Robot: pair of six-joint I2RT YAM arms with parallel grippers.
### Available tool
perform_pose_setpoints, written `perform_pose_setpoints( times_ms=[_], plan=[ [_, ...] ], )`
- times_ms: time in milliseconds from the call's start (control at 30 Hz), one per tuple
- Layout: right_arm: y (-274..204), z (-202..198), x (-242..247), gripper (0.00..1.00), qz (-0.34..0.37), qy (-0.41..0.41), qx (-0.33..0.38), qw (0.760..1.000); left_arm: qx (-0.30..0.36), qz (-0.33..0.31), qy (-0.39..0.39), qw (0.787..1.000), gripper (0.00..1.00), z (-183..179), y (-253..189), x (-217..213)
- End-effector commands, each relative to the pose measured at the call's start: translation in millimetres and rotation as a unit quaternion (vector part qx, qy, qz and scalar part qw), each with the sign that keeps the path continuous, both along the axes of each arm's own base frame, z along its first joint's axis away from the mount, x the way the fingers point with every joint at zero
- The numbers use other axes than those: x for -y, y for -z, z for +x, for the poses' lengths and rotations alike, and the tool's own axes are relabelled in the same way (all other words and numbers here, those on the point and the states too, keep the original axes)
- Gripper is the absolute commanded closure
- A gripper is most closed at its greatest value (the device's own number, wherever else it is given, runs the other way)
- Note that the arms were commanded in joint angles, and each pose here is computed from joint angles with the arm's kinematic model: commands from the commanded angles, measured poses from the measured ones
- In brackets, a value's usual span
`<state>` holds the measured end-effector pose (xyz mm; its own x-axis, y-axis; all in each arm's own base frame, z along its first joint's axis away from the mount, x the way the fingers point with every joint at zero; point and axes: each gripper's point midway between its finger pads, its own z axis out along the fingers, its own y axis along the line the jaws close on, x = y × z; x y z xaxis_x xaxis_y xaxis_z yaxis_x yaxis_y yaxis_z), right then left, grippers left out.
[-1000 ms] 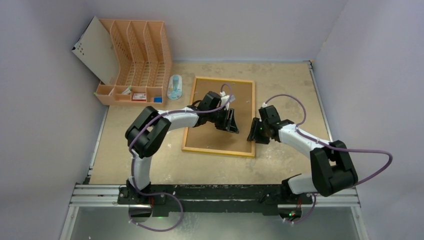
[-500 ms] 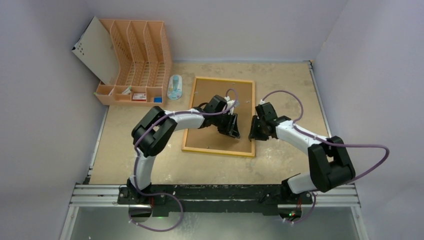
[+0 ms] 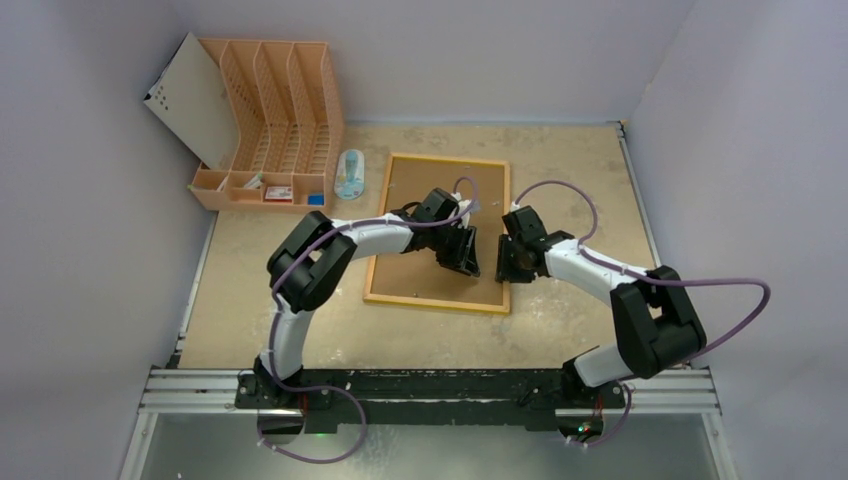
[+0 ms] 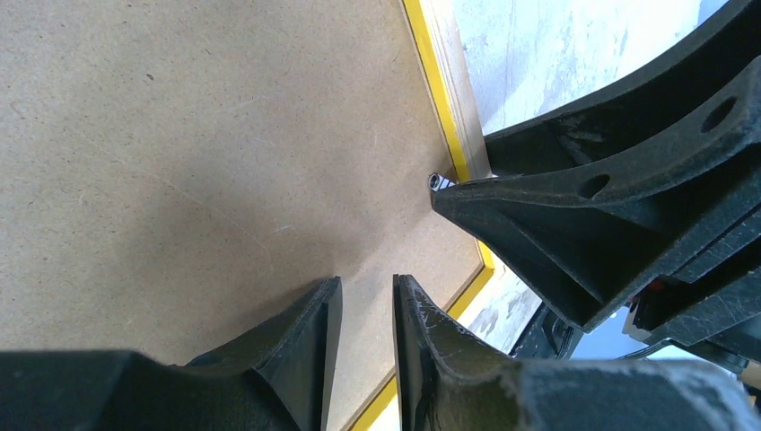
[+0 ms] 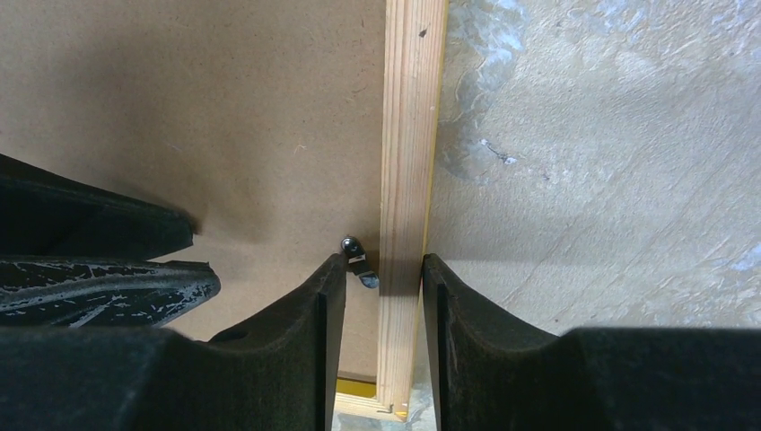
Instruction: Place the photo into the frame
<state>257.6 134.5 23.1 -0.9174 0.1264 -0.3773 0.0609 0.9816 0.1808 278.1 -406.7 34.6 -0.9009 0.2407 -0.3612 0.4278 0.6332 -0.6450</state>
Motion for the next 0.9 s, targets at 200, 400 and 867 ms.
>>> perform_pose_setpoints(
  times_ms=[200,400,867],
  plan=[
    [3.3,-6.3,0.9,0.71,-0.023,-0.017,-0.016,0.999,-0.022,0.11,-0.012,0.994,0.7,-8.0,58.3,-35.3],
    [3.6,-4.0,3.9,0.76,-0.031,-0.009,-0.013,0.999,-0.023,0.11,-0.011,0.994,0.7,-8.2,58.4,-35.1],
    [-62.9,19.0,-18.1,0.44,0.047,0.009,0.071,0.996,0.007,0.053,0.001,0.999,0.69,5.5,1.8,-19.2]
  ],
)
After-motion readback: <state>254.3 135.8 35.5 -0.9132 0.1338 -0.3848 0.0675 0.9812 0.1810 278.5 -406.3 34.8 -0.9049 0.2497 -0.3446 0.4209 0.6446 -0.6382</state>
